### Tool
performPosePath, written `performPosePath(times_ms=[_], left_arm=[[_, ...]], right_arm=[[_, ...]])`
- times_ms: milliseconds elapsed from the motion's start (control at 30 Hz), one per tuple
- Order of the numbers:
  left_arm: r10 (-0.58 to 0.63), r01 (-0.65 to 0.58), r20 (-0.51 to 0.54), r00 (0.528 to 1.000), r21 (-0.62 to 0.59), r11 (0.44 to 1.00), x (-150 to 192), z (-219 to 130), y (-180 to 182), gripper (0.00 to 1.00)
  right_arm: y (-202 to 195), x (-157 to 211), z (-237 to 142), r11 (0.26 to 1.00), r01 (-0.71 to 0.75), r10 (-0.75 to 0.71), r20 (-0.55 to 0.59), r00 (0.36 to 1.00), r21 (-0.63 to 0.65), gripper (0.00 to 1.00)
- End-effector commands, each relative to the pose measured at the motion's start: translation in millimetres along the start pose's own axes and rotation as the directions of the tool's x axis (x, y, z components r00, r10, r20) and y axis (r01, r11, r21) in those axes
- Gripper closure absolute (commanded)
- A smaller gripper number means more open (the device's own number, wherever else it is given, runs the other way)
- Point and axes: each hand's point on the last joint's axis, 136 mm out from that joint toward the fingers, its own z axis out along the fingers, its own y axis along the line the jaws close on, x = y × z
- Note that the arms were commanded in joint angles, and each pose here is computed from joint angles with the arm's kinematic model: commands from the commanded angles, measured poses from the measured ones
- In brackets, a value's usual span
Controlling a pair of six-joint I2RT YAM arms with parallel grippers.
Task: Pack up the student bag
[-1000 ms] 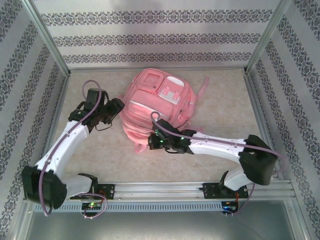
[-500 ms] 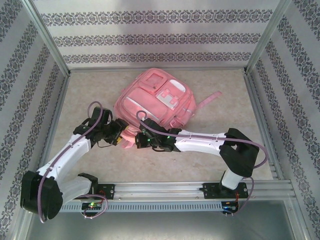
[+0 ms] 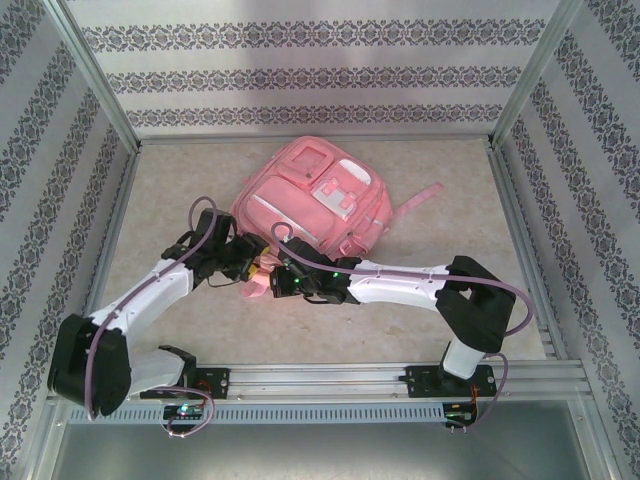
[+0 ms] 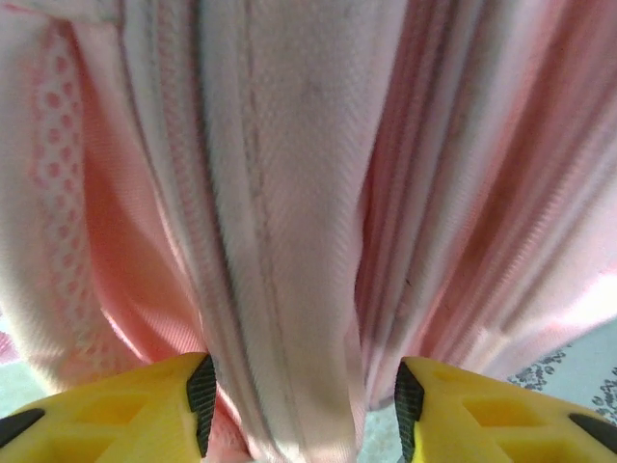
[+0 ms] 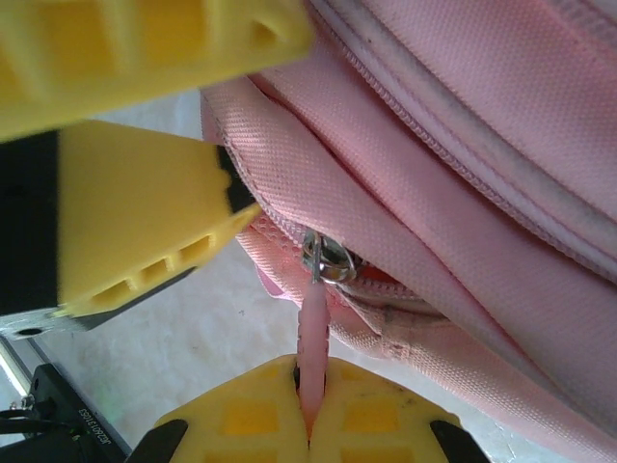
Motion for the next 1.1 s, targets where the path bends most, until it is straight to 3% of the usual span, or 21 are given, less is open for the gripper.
performPosePath(times_ms=[0, 233, 433, 1067], left_arm=[[0.008, -0.008, -0.025, 1.0, 0.03, 1.0, 2, 11, -15, 0.54], [0.004, -0.004, -0.01, 1.0, 0.026, 1.0, -2, 16, -15, 0.82], [0.026, -0.027, 0.011, 1.0, 0.043, 0.999, -4, 4, -31, 0.98], [0.04, -0.043, 0.057, 0.998, 0.053, 0.998, -7, -23, -35, 0.99]], right_arm=[[21, -10, -3, 0.998, 0.023, -0.02, 0.043, 0.999, -0.061, 1.0], [11, -8, -3, 0.999, 0.04, -0.039, 0.047, 0.998, -0.018, 1.0], [-9, -2, -7, 0.998, 0.047, -0.05, 0.054, 0.997, 0.051, 1.0], [-83, 5, -35, 0.987, -0.041, 0.022, 0.124, 0.992, 0.156, 1.0]])
